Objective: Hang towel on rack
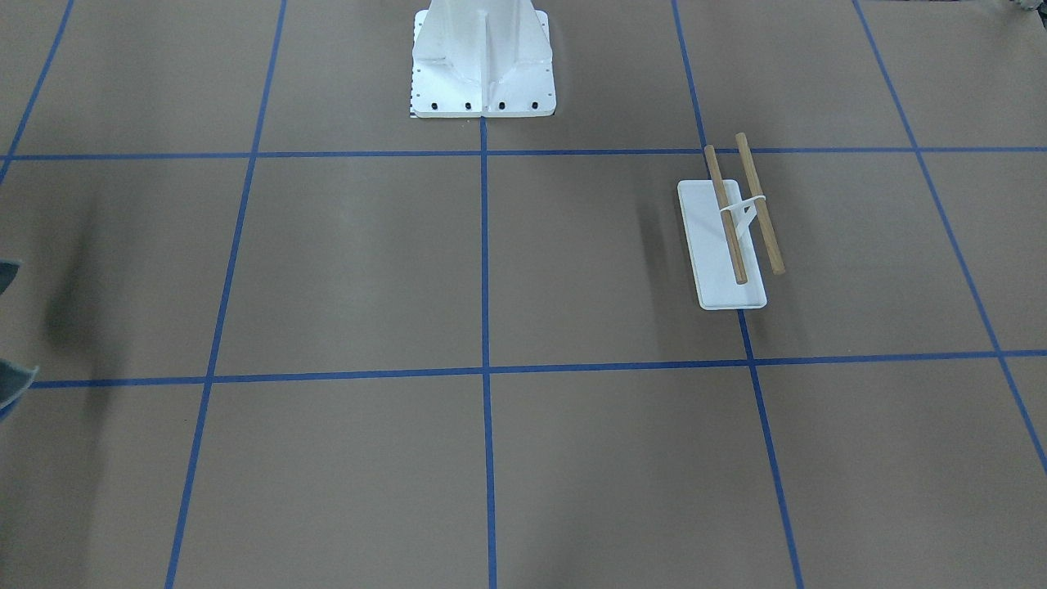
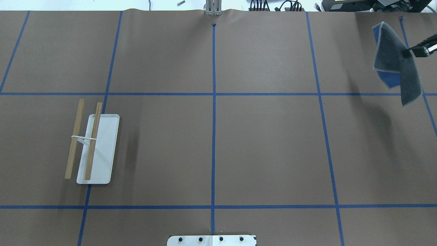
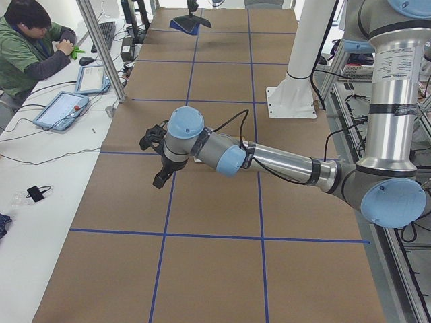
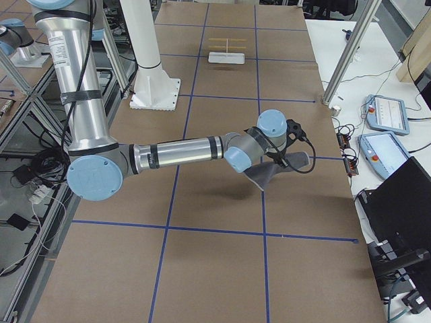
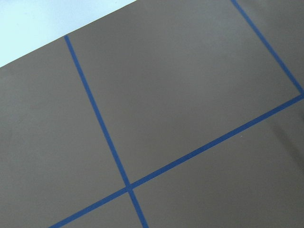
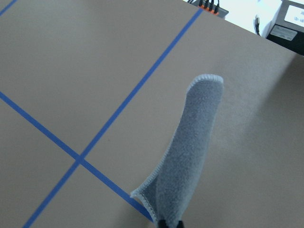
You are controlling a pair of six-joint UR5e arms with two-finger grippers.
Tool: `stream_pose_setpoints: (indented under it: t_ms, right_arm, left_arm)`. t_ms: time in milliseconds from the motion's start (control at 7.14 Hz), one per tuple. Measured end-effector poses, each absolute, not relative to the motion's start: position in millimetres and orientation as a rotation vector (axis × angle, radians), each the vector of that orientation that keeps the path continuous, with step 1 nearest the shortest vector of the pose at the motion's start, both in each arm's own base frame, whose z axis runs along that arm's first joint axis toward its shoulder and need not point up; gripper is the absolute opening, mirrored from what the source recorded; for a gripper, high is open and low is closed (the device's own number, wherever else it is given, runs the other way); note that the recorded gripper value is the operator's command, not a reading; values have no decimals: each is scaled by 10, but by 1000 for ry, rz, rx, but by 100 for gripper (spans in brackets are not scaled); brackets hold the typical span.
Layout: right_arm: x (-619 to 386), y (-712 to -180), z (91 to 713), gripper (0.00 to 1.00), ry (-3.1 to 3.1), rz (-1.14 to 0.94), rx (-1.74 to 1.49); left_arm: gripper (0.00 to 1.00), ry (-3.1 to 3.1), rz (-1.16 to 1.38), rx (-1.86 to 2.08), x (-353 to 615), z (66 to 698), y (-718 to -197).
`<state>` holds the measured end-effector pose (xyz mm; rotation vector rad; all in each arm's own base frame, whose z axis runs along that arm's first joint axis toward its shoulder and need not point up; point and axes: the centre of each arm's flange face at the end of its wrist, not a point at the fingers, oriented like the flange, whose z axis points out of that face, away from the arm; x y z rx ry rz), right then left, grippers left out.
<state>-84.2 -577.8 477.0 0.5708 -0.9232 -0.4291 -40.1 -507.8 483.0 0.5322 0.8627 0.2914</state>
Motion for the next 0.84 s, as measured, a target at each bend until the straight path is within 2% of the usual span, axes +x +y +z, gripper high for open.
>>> stream_pose_setpoints:
  t_ms: [560,840]
  right_arm:
    - [-2353,-5794,3067,0,-977,-578,745]
    - [-3109,-5410,2522,0,-947,-656,865]
  left_arm:
    - [100,1137,139,423,887,3666,-5361]
    - [100,1249,-46,276,1677,3139,-5349]
